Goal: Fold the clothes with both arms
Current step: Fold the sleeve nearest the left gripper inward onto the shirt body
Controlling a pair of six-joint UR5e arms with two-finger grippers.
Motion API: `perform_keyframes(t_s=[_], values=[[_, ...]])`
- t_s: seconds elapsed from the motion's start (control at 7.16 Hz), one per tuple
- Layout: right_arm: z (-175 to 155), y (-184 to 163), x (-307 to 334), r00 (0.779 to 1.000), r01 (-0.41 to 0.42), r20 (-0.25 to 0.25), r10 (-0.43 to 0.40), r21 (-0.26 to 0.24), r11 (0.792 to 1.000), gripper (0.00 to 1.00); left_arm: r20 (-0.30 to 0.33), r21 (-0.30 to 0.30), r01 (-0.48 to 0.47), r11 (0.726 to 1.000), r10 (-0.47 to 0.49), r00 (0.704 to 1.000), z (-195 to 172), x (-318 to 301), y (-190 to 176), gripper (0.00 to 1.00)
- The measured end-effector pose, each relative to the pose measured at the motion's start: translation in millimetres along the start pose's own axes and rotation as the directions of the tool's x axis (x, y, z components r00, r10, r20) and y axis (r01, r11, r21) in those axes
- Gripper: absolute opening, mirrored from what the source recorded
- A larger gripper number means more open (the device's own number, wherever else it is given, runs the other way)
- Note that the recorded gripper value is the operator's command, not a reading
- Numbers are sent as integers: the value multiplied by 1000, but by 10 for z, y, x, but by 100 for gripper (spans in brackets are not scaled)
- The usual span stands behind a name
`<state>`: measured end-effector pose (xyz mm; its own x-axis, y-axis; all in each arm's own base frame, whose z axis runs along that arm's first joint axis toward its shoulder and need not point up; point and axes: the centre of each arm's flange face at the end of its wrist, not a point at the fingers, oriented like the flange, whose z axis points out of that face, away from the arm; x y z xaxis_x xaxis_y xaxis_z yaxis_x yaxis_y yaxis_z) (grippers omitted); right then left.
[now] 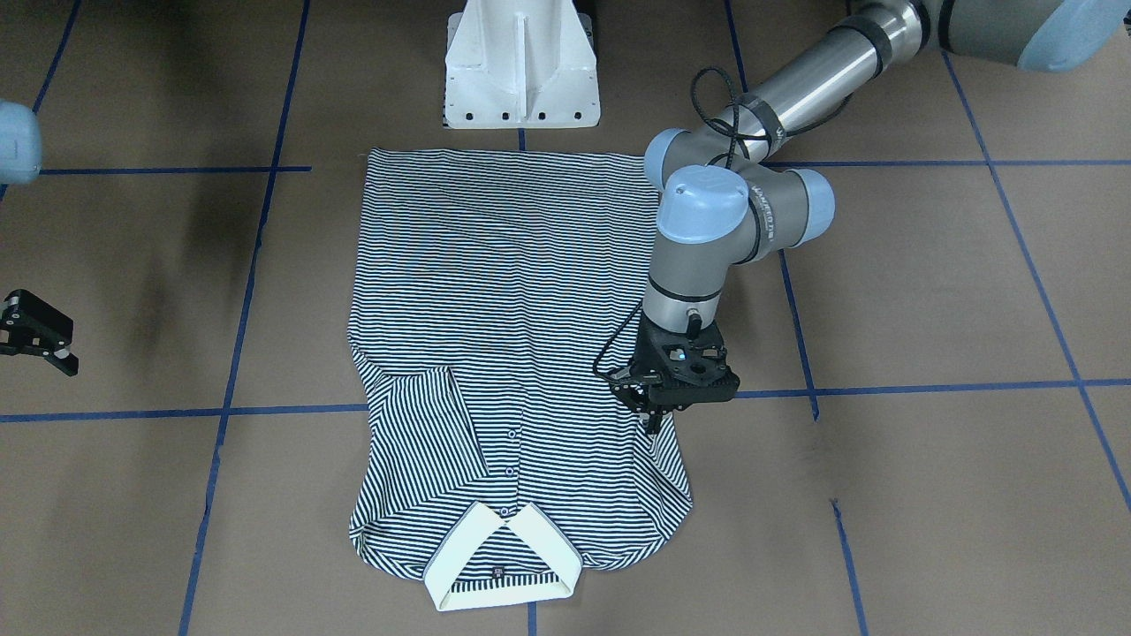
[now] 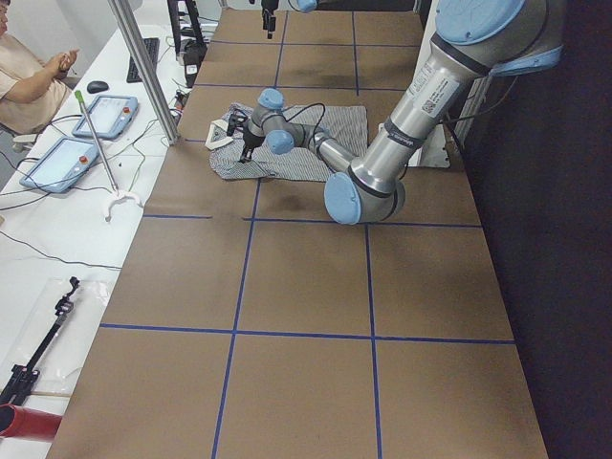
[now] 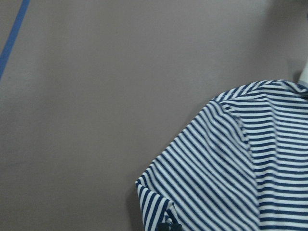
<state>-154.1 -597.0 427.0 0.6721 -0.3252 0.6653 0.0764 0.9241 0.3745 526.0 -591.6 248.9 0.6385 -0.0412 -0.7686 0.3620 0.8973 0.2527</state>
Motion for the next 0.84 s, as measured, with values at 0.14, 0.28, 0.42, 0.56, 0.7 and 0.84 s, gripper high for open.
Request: perform_keyframes(t_s=[0.14, 0.28, 0.42, 0.56, 0.7, 0.84], values=[[-15, -6, -15, 1000, 2, 1, -2, 3, 1000, 100, -5, -17, 17, 1000, -18, 1000, -3, 259, 93, 0], [-24, -12, -25, 1000, 3, 2, -3, 5, 1000, 100, -3, -30, 31, 999, -31, 1000, 48, 491, 167, 99], [-32, -11, -30, 1000, 4, 2, -4, 7, 1000, 100, 0, -35, 24, 999, -24, 1000, 94, 638, 211, 100], [-41, -6, -40, 1000, 5, 2, -5, 8, 1000, 100, -5, -37, -5, 999, 4, 1000, 108, 714, 244, 100], [-51, -5, -60, 1000, -1, 4, 1, 11, 1000, 100, -22, -37, -29, 999, 29, 999, 54, 783, 264, 100], [-63, -7, -132, 1000, -21, 10, 21, 14, 1000, 100, -46, -41, -44, 998, 42, 998, -46, 828, 280, 100]])
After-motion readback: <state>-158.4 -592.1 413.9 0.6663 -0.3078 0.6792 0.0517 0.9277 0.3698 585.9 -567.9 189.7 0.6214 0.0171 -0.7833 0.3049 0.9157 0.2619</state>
